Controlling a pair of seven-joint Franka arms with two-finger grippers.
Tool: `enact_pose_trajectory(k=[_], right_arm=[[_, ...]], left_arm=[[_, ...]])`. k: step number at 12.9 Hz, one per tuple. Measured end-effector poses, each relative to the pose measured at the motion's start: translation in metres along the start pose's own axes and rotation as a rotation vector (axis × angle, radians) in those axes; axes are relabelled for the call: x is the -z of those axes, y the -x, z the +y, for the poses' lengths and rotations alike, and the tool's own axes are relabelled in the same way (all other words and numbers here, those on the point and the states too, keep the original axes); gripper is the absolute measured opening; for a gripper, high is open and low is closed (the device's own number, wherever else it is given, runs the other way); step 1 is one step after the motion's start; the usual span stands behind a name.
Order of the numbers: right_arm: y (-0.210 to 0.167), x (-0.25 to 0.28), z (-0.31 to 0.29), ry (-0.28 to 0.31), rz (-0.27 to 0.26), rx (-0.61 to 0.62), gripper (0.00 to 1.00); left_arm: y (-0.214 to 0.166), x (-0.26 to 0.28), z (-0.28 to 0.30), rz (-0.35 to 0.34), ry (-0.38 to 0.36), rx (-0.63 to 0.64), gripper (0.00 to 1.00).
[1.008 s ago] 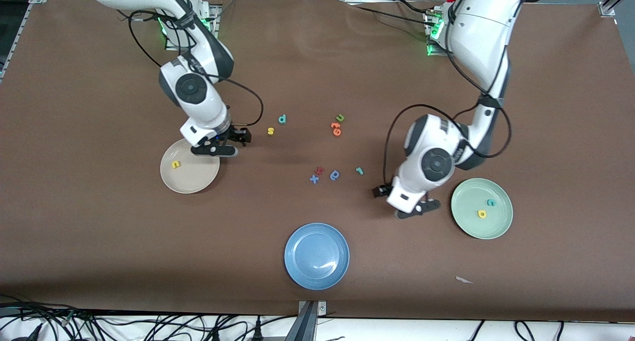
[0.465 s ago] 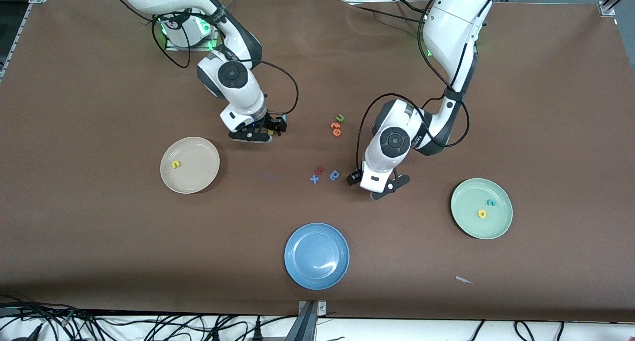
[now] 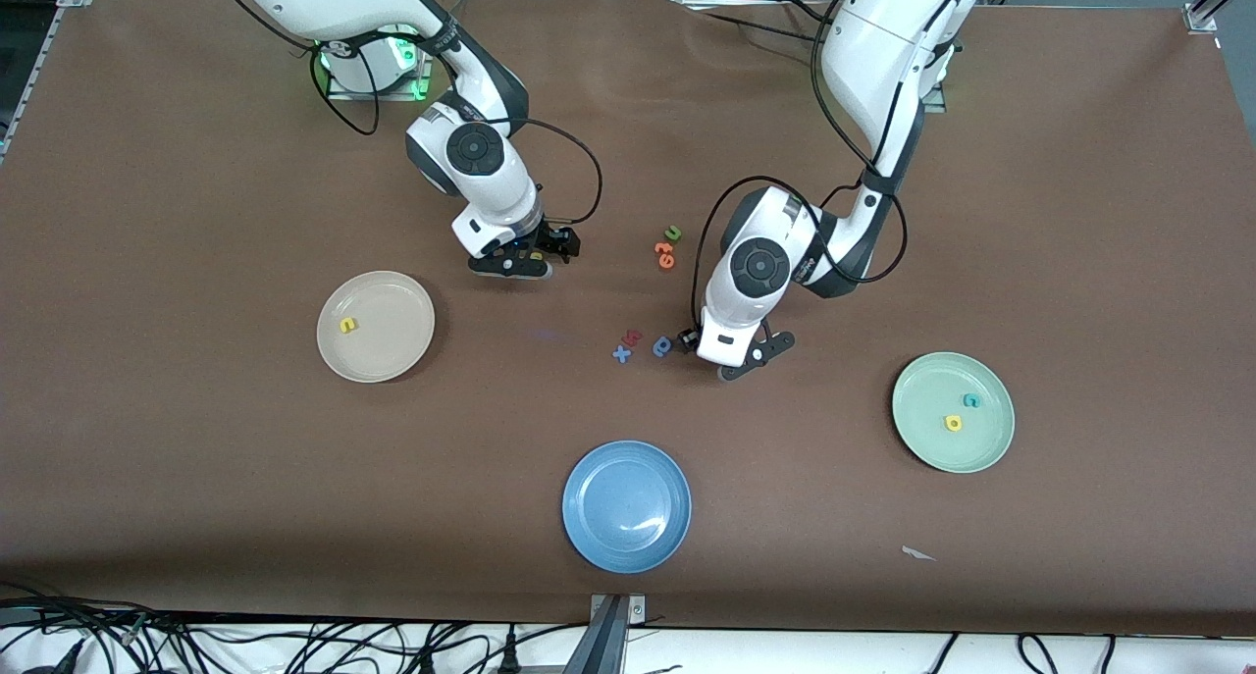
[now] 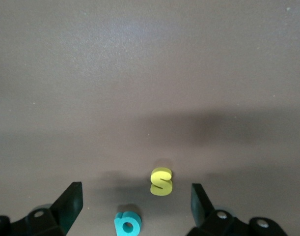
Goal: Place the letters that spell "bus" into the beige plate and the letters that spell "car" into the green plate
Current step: 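Grasp the yellow s with the right gripper while the left gripper grasps a cyan letter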
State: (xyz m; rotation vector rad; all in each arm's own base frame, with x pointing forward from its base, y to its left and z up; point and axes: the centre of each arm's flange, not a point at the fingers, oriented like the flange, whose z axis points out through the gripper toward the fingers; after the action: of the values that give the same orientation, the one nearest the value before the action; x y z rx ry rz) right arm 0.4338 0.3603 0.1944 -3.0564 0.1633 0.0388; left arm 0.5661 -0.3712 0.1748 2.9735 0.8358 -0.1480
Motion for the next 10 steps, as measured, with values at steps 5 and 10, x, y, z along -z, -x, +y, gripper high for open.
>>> enact_pose_trajectory(k=[5,10], right_arm=[[0.013,-0.018,0.015,0.033,-0.001,0.048,0.97],[0.016,-0.023,0.021,0.043,0.002,0.064,0.93]], left_arm=[[-0.005,-0.001,-0.003,0.006,0.002,0.010,0.49],[-0.006,0.000,-0.003,0.008,0.003,0.011,0.22]])
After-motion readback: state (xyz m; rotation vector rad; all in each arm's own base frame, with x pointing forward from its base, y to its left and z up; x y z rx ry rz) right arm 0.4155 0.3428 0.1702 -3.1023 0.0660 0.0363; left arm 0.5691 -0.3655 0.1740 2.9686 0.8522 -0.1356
